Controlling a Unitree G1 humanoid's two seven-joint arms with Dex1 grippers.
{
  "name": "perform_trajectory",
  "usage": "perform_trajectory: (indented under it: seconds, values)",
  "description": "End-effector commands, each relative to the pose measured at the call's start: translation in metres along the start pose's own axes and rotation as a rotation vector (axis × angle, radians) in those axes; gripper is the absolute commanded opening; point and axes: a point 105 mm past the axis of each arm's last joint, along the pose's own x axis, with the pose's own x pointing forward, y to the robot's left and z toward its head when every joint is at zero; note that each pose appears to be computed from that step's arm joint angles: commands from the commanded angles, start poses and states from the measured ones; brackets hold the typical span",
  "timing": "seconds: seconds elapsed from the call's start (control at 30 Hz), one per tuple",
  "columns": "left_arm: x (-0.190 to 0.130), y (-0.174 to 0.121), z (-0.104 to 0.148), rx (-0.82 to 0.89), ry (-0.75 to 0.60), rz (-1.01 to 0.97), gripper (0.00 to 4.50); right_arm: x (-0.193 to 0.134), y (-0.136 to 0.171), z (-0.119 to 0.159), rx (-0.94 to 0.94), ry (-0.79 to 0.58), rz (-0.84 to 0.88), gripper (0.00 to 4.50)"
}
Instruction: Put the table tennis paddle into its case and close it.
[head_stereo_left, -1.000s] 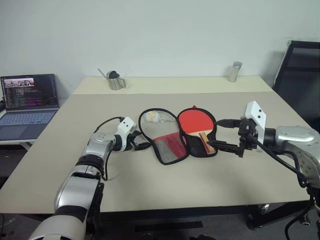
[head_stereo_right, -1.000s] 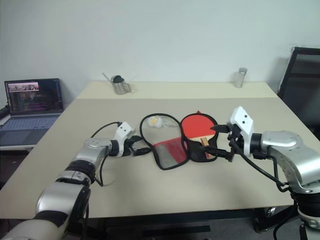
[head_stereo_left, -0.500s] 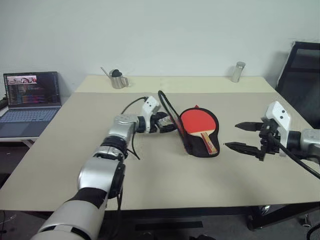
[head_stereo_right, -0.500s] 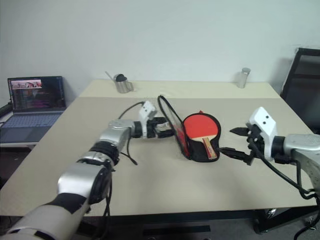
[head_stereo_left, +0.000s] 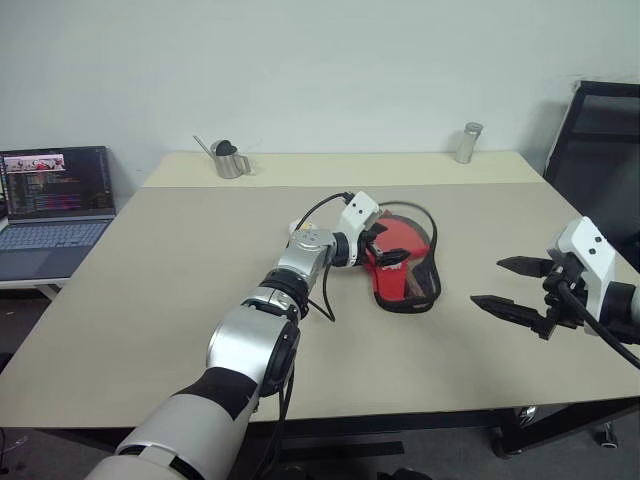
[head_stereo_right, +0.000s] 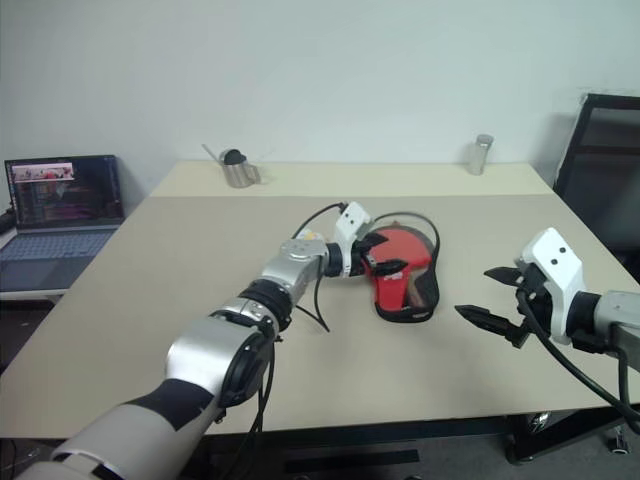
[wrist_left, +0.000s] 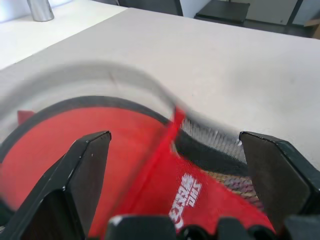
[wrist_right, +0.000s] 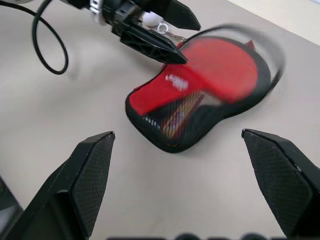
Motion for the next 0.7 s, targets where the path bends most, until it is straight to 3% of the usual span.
perform_trajectory:
  seconds: [0.03,0.17,0.5,0.7]
  values:
    - [-0.011,0.012,0.010,0.055,-0.029,0.026,4.50,0.006,-0.008,0.008,-0.029,-0.040,-0.037,4.47]
    - [-0.030,0.022,0.012,0.057,-0.063,0.014,4.50,0.020,-0.018,0.009,0.014,-0.073,-0.063,4.47]
    - [-0.148,0.070,-0.002,0.098,-0.116,0.122,4.50,0.084,-0.050,-0.008,0.272,-0.099,-0.155,4.47]
    - [-0.183,0.059,0.001,0.126,-0.118,0.157,4.50,0.106,-0.061,-0.011,0.309,-0.086,-0.192,4.47]
